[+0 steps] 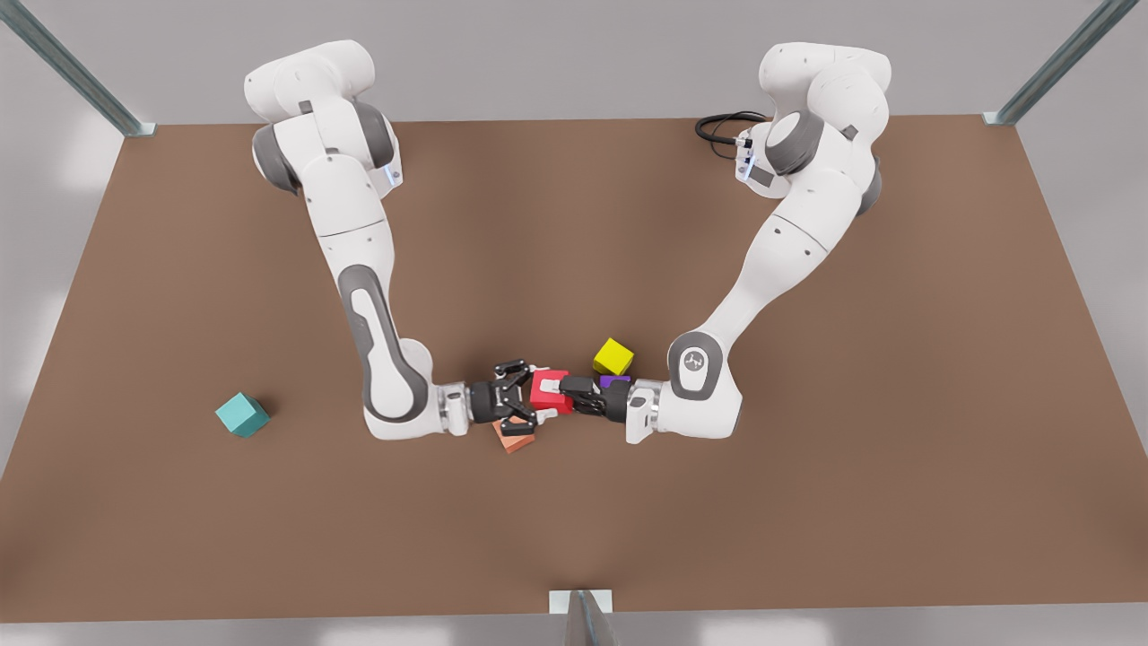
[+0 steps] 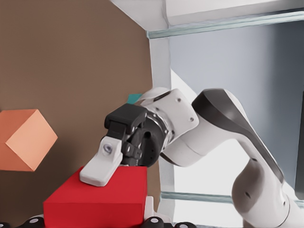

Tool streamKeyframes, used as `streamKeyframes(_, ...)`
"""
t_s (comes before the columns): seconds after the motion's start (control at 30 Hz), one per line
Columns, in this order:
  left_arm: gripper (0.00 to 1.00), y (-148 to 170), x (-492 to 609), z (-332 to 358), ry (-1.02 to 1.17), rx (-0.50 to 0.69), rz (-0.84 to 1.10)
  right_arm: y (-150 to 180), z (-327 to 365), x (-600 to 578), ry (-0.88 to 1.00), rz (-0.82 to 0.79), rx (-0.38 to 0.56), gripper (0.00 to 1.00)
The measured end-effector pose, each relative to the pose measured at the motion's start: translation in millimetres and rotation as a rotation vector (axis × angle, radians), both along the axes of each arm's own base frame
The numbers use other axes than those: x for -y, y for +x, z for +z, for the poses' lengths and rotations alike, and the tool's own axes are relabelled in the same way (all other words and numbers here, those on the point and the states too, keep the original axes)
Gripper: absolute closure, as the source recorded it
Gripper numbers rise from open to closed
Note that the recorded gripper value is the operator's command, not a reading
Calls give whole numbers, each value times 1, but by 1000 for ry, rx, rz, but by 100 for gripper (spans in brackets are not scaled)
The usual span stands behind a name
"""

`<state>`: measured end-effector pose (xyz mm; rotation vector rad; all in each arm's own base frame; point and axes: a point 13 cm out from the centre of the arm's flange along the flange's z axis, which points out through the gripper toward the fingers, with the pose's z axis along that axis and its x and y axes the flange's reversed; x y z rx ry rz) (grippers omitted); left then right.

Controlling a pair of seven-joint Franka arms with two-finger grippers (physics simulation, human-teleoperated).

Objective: Pick up red wooden cube and pass to hand red wooden cube and place in blue wooden cube

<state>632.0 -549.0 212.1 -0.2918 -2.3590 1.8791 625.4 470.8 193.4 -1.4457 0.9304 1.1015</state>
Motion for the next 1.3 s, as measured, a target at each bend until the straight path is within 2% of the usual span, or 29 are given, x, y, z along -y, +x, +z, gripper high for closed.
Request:
streamKeyframes(0.23, 33, 0, 0, 0, -1, 7, -1, 6, 6, -7, 22, -32, 7, 0)
streamKeyframes(0.33, 27, 0, 0, 0, -3, 9, -2, 9, 10, -9, 29, -42, 13, 0)
streamKeyframes(0.4, 0, 0, 0, 0, -6, 11, -3, 10, 11, -9, 32, -47, 14, 1)
streamKeyframes(0.47, 0, 0, 0, 1, -11, 13, -3, 11, 12, -9, 33, -51, 15, 46)
streamKeyframes(0.5, 0, 0, 0, 1, -12, 14, -4, 12, 12, -9, 32, -52, 16, 49)
streamKeyframes(0.77, 0, 5, -7, 4, -8, 33, -1, 13, 12, -8, 24, -54, 17, 49)
streamKeyframes(0.93, 0, 58, -87, 15, 55, 107, 57, 22, 13, 14, -30, -48, 45, 48)
streamKeyframes(1.0, 0, 91, -160, 30, 82, 139, 95, 17, 13, 35, -135, 7, 85, 48)
streamKeyframes(1.07, 0, 112, -253, 76, 201, 244, 80, 5, 41, 82, -307, 102, 161, 48)
streamKeyframes(1.13, 0, 92, -327, 140, 499, 410, -65, -4, 58, 158, -555, 211, 233, 48)
streamKeyframes(1.17, 0, 81, -363, 165, 644, 453, -114, -5, 57, 206, -703, 258, 257, 48)
streamKeyframes(1.23, 0, 60, -428, 184, 883, 441, -188, 1, 44, 316, -1023, 316, 260, 47)
streamKeyframes(1.3, 0, 29, -477, 174, 1069, 335, -256, 11, 25, 426, -1292, 322, 224, 47)
